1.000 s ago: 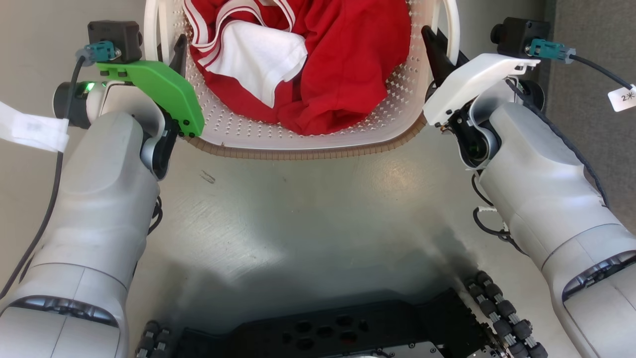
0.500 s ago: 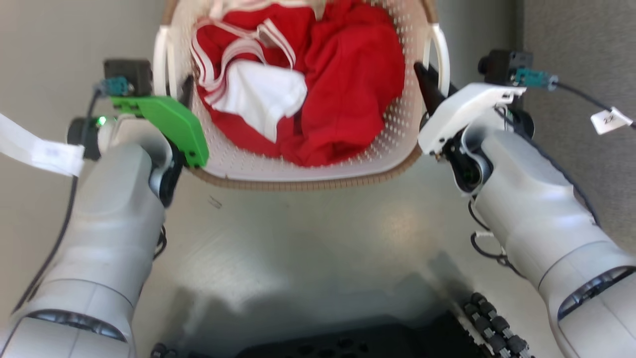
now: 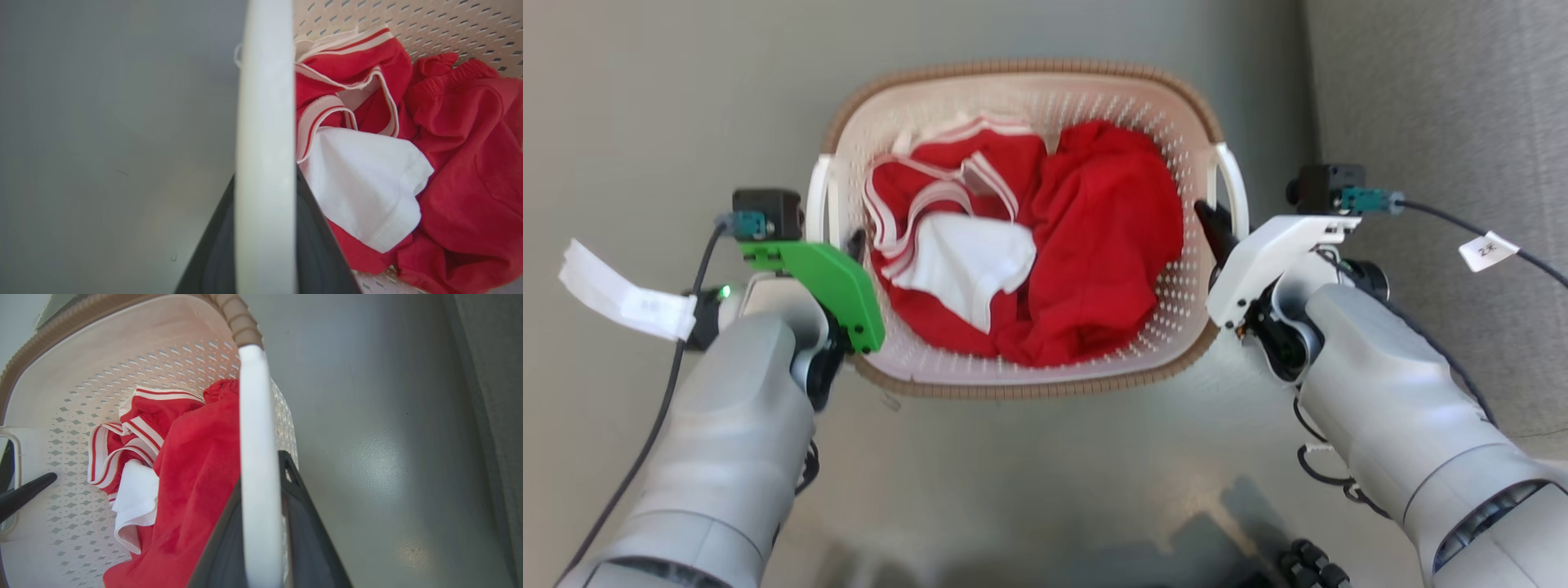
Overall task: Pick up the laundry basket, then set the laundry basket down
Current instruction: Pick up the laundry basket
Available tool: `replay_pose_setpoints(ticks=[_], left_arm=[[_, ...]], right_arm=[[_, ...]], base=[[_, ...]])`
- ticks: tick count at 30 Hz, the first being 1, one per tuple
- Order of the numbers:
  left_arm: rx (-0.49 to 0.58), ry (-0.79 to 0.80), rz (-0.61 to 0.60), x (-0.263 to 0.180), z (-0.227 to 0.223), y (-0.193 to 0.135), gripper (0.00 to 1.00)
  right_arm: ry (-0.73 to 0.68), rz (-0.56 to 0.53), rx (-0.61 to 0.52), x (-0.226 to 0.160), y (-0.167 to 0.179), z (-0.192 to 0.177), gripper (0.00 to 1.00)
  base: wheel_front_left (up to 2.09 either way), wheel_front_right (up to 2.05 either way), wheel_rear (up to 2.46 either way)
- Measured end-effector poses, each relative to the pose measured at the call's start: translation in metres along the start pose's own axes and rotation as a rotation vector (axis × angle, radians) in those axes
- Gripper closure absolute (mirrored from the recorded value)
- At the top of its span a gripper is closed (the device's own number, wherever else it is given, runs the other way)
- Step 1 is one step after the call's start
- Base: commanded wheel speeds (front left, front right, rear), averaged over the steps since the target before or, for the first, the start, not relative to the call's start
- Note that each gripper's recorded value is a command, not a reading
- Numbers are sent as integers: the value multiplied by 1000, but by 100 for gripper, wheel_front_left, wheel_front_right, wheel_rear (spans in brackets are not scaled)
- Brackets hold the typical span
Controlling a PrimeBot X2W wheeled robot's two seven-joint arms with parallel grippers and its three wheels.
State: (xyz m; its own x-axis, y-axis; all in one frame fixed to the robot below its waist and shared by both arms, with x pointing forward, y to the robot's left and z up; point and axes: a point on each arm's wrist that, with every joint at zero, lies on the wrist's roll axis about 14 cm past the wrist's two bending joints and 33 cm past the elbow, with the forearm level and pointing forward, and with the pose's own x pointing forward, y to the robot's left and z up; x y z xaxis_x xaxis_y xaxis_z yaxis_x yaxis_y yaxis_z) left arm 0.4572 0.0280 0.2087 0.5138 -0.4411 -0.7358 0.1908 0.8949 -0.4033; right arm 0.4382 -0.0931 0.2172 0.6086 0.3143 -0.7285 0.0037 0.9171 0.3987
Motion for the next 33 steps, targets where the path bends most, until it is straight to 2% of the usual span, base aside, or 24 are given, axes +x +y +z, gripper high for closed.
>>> replay_pose_setpoints(ticks=[17,33], left_arm=[[-37,10,15,-67,-1,-25,100],[-87,47,14,-126,-43,-44,100]], right_arm=[[-11,32,-33,-64,31,6,100],[44,59,-42,-120,49,-36,100]], base=[[0,0,0],[0,0,0]])
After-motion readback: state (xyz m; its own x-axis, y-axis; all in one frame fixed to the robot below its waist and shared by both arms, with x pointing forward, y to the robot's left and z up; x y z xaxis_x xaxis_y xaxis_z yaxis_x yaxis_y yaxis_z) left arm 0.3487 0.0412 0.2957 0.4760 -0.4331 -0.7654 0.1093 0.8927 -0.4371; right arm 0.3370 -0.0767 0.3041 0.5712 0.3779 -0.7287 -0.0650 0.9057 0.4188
